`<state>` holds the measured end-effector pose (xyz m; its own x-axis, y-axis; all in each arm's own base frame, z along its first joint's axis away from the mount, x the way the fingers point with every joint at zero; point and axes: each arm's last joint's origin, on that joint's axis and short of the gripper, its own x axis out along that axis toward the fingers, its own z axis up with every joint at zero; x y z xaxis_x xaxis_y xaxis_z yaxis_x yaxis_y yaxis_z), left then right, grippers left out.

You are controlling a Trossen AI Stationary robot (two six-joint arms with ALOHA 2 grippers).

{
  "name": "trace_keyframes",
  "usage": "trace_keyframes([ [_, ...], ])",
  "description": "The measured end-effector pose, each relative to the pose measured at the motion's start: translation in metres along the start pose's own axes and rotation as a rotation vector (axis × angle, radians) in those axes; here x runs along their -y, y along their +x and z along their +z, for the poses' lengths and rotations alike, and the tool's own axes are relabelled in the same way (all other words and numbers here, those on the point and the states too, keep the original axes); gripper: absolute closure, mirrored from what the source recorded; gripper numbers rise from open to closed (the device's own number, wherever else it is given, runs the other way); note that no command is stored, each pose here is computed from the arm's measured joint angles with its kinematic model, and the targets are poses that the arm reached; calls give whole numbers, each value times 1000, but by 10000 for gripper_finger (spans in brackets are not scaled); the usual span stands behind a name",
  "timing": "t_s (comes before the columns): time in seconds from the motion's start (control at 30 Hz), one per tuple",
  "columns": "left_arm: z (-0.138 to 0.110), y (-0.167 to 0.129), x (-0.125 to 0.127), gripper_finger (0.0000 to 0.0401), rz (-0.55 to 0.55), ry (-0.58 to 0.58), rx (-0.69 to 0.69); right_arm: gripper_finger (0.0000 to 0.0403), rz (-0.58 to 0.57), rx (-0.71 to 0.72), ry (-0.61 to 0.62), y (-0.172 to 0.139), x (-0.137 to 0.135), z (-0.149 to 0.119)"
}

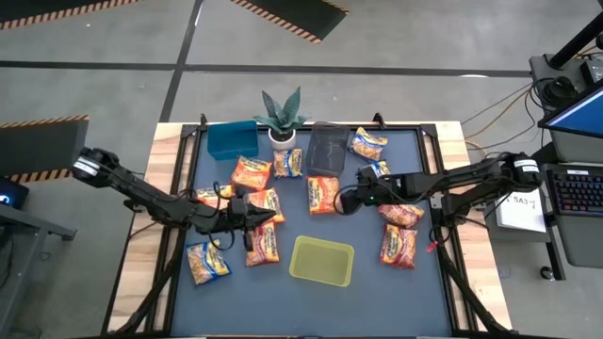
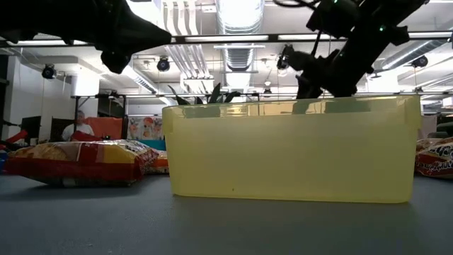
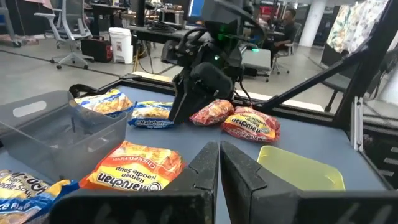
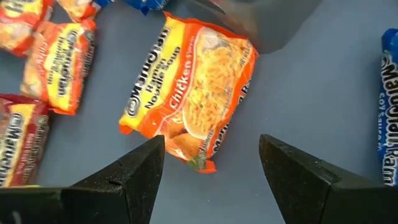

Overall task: Sort Maruchan noodles
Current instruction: Put the orange bag into the black bin

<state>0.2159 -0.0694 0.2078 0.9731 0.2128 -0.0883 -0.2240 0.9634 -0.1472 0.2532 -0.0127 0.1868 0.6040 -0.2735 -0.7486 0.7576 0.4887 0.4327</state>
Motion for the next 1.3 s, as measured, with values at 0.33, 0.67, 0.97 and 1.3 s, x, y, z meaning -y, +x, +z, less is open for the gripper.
trace_keyframes([
  [0.33, -4, 15, 9, 401, 7, 40, -33, 154, -73, -57, -39, 28, 4, -12],
  [0.67, -12, 31, 18, 401, 29, 96, -74, 154, -25, -19, -62, 36, -2, -10],
  [0.97, -18, 46, 26, 401, 80, 117, -89, 154, 18, 38, -75, 42, -8, -9],
  [1.3, -23, 48, 26, 401, 97, 127, -101, 154, 1, 25, -80, 54, -6, -14],
])
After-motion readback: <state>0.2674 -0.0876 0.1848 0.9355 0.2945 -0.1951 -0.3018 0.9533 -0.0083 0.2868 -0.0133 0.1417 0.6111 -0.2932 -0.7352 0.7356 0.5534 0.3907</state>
